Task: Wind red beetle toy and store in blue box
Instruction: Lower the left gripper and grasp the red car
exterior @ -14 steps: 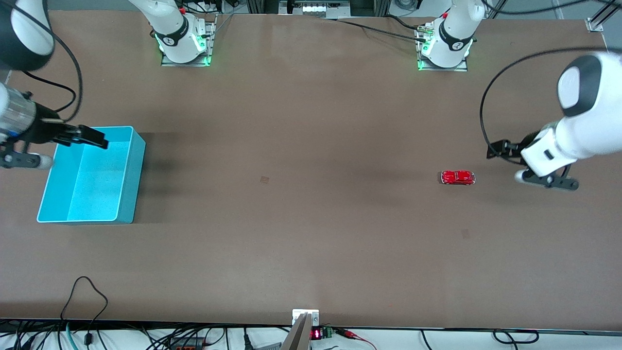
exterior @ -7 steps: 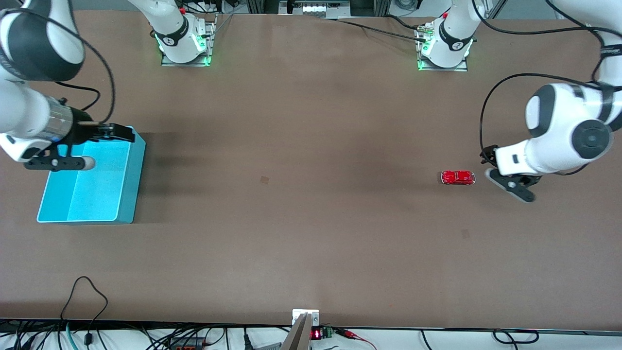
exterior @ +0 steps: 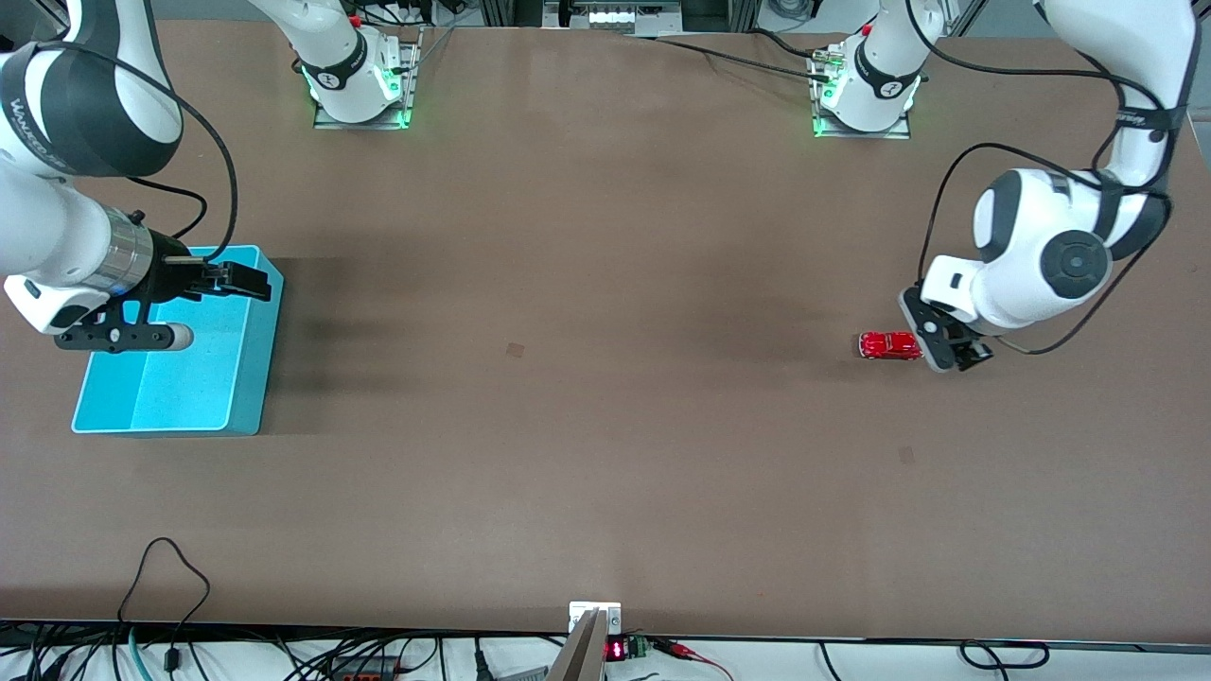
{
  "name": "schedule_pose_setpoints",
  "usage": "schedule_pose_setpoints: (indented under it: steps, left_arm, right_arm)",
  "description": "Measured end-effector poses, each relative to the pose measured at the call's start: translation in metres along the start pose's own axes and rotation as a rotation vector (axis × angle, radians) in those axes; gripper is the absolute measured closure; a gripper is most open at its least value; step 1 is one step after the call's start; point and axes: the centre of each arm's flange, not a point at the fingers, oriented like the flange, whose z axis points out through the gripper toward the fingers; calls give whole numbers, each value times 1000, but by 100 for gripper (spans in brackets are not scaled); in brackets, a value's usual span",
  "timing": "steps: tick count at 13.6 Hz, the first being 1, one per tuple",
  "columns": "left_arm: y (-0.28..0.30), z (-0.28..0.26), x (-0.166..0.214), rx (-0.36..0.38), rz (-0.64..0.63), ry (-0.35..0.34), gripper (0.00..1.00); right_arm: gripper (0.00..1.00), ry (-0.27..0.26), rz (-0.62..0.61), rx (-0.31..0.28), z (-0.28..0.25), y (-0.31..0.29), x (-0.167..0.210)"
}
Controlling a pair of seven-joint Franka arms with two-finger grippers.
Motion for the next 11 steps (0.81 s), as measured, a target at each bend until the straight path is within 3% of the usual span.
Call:
schedule_pose_setpoints:
  steps: [4,8,11]
  left_arm:
    - [10,45,10,32,172,1,0]
    - [7,55,12,83,246,23,0]
    - [11,67,9,81,257,26,0]
  right_arm:
    - [0,-2,-6,27,2,-5,1]
    - [0,-3,-43,25,3,-5,3]
    - [0,9,-69,13,0,-12,5]
